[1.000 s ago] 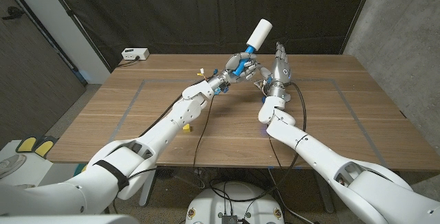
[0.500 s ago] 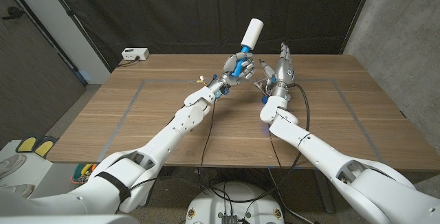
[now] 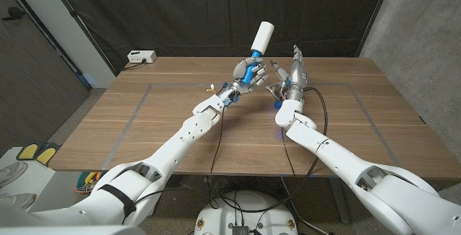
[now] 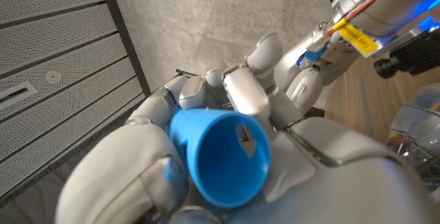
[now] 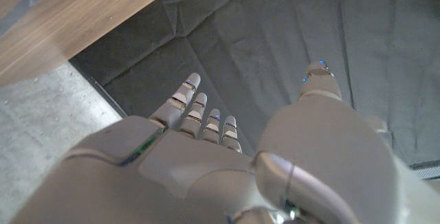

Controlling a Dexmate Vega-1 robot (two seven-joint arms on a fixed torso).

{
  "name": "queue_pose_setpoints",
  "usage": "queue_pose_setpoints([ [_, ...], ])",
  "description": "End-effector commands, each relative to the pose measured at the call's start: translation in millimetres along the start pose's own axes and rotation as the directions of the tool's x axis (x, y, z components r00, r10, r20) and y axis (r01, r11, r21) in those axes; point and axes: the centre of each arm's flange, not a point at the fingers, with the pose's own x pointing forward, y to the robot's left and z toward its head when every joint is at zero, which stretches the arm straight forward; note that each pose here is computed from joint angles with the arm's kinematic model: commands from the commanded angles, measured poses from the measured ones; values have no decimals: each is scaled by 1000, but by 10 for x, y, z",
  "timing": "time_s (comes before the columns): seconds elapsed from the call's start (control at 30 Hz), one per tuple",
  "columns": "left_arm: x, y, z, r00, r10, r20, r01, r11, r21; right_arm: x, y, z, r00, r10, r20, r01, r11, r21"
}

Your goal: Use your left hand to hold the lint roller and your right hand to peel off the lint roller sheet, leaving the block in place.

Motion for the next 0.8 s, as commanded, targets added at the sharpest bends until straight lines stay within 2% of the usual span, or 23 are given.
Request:
queue_pose_setpoints([
  [0.03, 145, 55, 52, 935, -323, -149, 328, 944, 15, 17, -25, 25, 1000, 6, 11, -6, 1000, 30],
  [0.1, 172, 43, 68, 918, -354, -177, 363, 932, 19, 6, -33, 30, 1000, 3, 9, -4, 1000, 23],
  [0.2, 216, 31, 55, 913, -358, -198, 369, 929, 20, -9, -35, 39, 1000, -5, 8, 4, 999, 33],
  [0.27, 218, 21, 47, 912, -361, -192, 371, 928, 16, -17, -31, 47, 1000, -10, 12, 9, 999, 37],
  [0.4, 163, 26, 30, 918, -361, -164, 367, 930, 11, -19, -30, 64, 1000, -2, 11, 2, 998, 56],
  [0.5, 112, 21, 16, 925, -360, -125, 363, 932, 8, -20, -15, 70, 1000, -20, -8, 20, 996, 82],
  [0.63, 32, 1, -10, 937, -337, -86, 339, 941, 11, -7, 27, 64, 998, -61, -26, 64, 992, 111],
  [0.8, -86, -14, 23, 955, -294, -32, 295, 955, 28, -4, 70, 48, 991, -133, -1, 131, 976, 177],
])
